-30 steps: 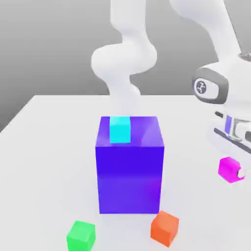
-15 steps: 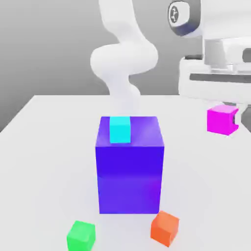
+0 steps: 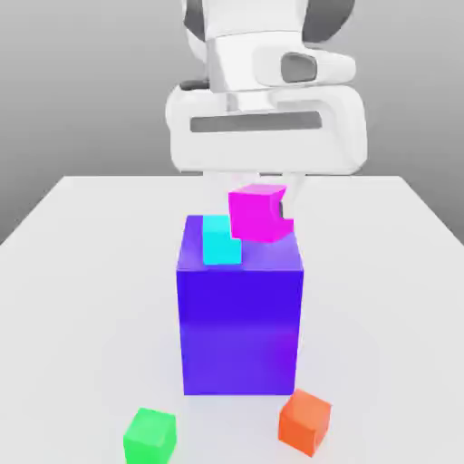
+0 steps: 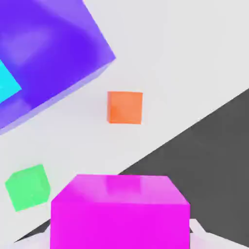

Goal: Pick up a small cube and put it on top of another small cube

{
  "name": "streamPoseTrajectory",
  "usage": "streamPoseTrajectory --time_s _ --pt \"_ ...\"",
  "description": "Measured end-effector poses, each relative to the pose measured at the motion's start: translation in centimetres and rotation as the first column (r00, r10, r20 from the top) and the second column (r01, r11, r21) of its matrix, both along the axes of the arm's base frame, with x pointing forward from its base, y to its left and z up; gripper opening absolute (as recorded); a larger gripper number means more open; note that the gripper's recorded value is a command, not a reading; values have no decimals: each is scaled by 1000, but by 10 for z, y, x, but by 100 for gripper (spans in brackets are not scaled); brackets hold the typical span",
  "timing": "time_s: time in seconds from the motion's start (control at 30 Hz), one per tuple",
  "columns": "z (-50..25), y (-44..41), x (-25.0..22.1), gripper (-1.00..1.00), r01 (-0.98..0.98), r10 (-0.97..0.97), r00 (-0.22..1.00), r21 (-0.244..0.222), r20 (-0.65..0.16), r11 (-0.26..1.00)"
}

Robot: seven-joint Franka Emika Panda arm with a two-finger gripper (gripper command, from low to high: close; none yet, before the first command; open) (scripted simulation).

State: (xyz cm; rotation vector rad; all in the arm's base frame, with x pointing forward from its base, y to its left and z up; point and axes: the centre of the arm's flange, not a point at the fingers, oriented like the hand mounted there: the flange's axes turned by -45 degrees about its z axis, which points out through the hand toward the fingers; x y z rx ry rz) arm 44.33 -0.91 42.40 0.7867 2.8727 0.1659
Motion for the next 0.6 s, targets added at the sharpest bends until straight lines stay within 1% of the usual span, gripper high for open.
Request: streamPoseTrajectory --time_s 0.17,0.3,0.5,0.6 --pt "-40 -47 13 -100 -43 43 999 -25 -32 999" --pt "-84 -74 22 -100 -81 78 994 -43 -76 996" --pt "-163 -93 32 -100 -153 140 977 -64 -163 986" --pt "-209 -95 34 -100 -164 150 972 -66 -179 984"
